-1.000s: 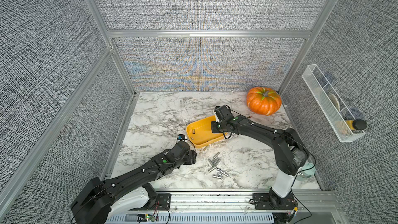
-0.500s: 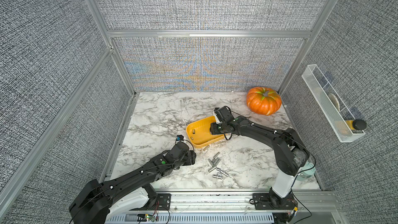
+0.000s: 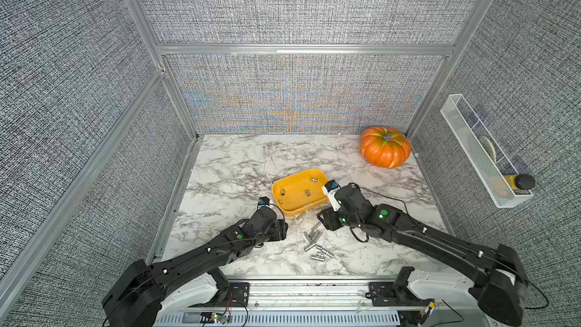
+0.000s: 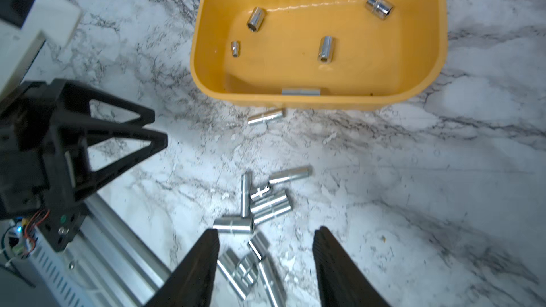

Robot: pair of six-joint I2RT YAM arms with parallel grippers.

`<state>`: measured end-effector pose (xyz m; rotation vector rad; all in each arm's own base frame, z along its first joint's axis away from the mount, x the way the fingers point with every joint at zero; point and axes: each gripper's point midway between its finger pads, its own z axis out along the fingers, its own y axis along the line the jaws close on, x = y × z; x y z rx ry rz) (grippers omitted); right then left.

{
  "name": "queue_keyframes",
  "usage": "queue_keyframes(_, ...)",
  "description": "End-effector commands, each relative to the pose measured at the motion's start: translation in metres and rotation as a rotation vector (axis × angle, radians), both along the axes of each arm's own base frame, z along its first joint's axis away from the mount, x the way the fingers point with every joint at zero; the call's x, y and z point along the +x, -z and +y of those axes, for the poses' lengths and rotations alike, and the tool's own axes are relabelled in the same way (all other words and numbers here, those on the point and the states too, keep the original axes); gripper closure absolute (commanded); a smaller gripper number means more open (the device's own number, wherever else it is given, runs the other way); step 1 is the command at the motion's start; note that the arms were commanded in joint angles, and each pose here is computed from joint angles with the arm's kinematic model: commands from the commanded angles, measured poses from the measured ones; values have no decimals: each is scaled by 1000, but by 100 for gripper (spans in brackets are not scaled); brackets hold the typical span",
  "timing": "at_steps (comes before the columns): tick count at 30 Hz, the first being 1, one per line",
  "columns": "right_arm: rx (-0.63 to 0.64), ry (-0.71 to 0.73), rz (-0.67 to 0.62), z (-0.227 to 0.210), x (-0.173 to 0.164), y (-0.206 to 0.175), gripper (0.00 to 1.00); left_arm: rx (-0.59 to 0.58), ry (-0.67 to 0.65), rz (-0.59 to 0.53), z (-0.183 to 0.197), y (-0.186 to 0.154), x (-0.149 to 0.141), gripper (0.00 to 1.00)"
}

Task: Put the socket on the desktop into the storage box
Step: Place the socket head in the storage box, then pick up the socket head at the center of the board.

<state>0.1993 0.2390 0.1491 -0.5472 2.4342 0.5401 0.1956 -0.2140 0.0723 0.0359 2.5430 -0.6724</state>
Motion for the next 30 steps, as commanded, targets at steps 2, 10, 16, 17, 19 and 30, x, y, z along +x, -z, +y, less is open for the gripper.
queue_keyframes(2, -89, 7, 125, -24, -46, 33, 45, -19, 39, -3, -8, -2, 0, 30)
queue_keyframes(10, -192, -4, 236, -28, -80, 70, 49, -18, 63, 11, -11, 1, -4, 30)
queue_keyframes(16, -219, -19, 243, -25, -81, 87, 51, -24, 75, 20, -13, 3, -6, 30)
queue_keyframes(17, -225, -17, 242, -25, -80, 90, 51, -25, 75, 25, -13, 4, -7, 31)
queue_keyframes(19, -233, -16, 240, -24, -79, 95, 51, -28, 77, 29, -13, 5, -8, 31)
queue_keyframes(30, -293, -35, 226, -13, -67, 111, 53, -32, 86, 40, -14, 9, -11, 30)
